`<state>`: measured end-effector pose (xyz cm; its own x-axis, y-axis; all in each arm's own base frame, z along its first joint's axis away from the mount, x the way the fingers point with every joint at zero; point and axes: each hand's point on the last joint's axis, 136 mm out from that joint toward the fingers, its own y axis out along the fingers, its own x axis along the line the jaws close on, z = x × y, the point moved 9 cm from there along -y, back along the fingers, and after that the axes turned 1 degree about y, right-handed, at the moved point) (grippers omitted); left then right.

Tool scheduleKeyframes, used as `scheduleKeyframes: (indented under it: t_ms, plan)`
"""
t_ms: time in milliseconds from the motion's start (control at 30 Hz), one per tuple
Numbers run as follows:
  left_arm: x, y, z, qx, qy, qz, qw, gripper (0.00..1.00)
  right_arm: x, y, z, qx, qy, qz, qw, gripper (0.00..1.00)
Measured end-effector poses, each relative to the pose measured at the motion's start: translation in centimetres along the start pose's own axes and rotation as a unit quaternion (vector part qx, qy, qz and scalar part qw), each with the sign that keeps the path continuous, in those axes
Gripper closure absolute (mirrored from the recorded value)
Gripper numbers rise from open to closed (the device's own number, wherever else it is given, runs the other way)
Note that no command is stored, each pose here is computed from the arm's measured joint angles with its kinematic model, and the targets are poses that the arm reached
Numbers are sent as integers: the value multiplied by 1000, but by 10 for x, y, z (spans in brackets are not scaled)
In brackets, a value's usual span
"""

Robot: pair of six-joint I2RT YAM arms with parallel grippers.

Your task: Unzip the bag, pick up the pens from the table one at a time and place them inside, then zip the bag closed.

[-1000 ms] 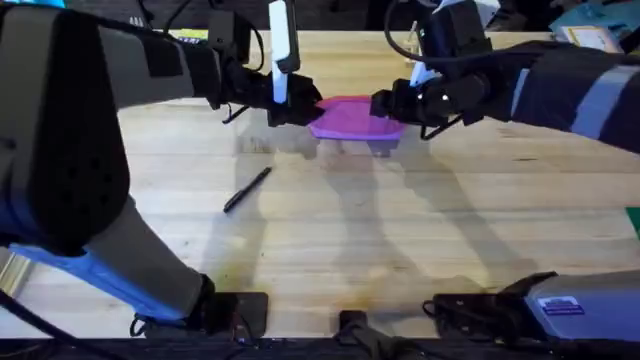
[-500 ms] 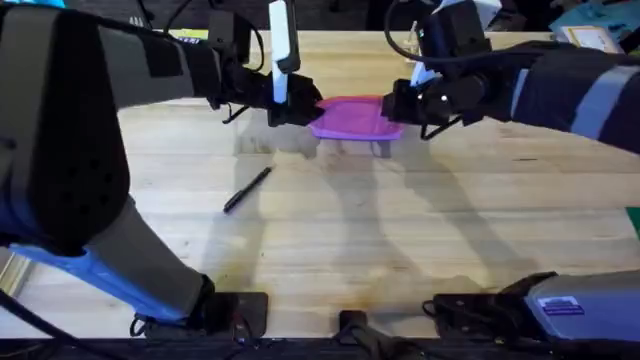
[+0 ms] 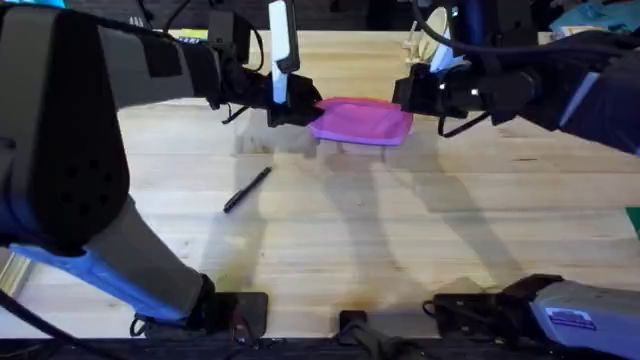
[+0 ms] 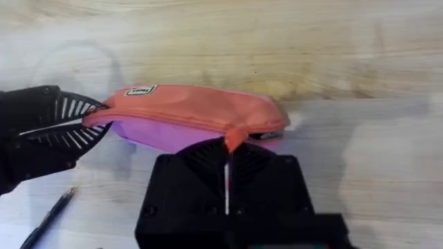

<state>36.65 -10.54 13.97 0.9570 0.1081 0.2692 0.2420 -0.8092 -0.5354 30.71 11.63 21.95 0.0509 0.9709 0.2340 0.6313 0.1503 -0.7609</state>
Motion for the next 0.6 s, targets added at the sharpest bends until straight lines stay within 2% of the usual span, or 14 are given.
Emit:
scheduleKeyframes:
  t_ms: [600]
  plan:
    - [0,0,0,1,0,0,1000,958,10,-1,1,6,-4,-34,999,970]
